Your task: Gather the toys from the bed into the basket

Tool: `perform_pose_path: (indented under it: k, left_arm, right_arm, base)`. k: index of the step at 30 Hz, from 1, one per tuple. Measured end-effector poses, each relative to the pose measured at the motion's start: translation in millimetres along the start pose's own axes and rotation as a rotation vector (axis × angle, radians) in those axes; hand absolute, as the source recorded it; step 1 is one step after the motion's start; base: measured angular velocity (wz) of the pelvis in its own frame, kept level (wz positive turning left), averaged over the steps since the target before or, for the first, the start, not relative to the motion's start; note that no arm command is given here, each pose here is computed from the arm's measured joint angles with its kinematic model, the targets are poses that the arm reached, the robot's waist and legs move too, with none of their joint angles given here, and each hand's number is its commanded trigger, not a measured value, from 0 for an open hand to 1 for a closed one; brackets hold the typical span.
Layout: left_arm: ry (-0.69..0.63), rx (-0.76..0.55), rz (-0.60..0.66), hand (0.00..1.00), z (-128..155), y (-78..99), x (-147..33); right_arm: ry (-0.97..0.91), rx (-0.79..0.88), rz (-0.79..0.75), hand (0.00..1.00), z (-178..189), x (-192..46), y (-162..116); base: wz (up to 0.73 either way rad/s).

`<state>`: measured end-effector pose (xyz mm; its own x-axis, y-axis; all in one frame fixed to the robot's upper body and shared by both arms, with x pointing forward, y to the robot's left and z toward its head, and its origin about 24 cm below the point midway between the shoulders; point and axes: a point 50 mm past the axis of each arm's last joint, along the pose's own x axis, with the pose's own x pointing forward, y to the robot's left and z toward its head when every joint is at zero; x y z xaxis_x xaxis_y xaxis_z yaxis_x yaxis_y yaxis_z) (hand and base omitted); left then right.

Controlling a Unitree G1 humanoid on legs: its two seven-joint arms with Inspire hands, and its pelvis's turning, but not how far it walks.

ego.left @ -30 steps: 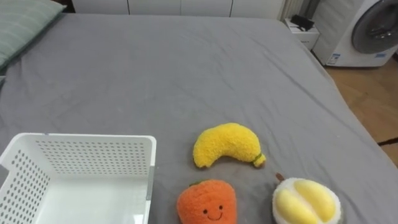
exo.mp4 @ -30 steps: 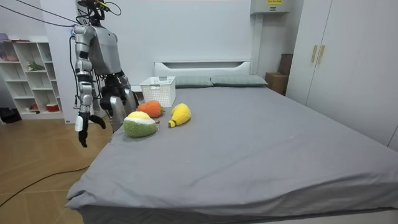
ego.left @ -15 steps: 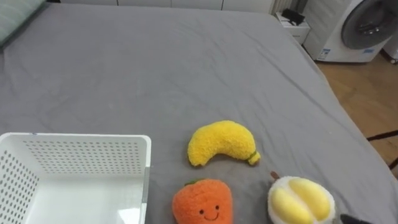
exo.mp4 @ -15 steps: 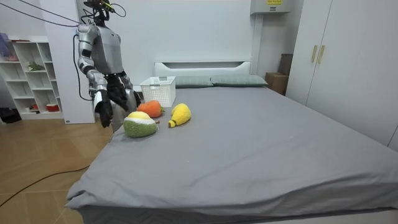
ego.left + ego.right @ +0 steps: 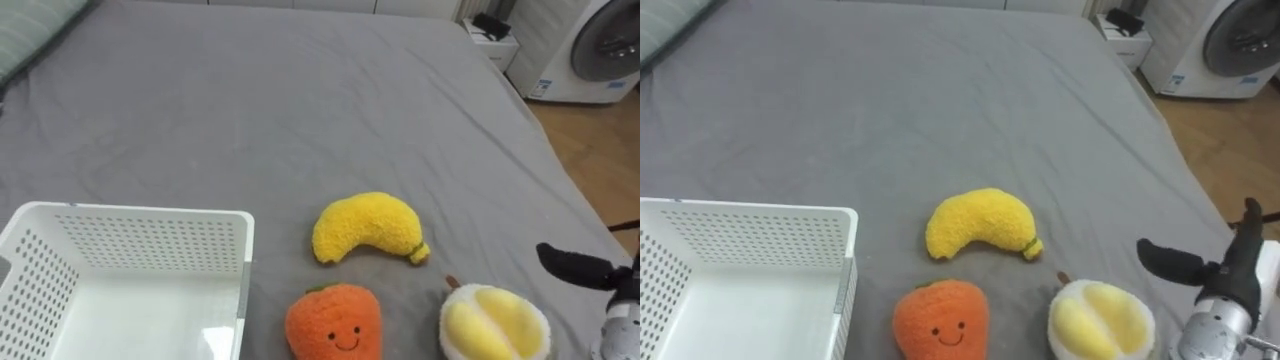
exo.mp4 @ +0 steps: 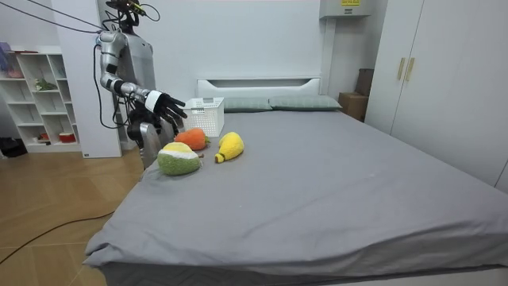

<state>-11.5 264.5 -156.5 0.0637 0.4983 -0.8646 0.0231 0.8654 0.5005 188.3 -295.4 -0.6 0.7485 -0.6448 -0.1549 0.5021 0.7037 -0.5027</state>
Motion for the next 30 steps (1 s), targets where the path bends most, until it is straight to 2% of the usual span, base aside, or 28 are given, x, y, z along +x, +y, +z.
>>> perform_pose_path:
  k: [8,14,17,22,30]
  left_arm:
    - [0.003,0.004,-0.007,0.0,-2.1,-2.2,-0.5]
    - [0.013,0.004,-0.011,0.0,-1.9,-1.7,-0.5]
    - [0.016,0.006,-0.008,0.0,-1.3,-0.8,-0.5]
    - [0.034,0.012,-0.004,0.0,-2.6,2.1,0.1]
    - [0.011,0.006,-0.01,0.0,4.2,4.1,0.0]
  right_arm:
    - [-0.044,-0.06,0.114,0.0,4.4,-3.5,13.0]
    - [-0.006,-0.132,0.313,0.0,-5.5,-13.2,32.4]
    - [0.072,-0.213,0.413,0.0,-27.0,-17.1,41.1]
    - [0.309,-0.3,0.574,0.0,-75.1,-31.6,46.8]
    - [0.37,-0.393,0.637,0.0,-89.6,-31.1,44.7]
  base:
    - [0.0]
    - [0.0]
    - [0.05]
    - [0.08]
    - [0.03]
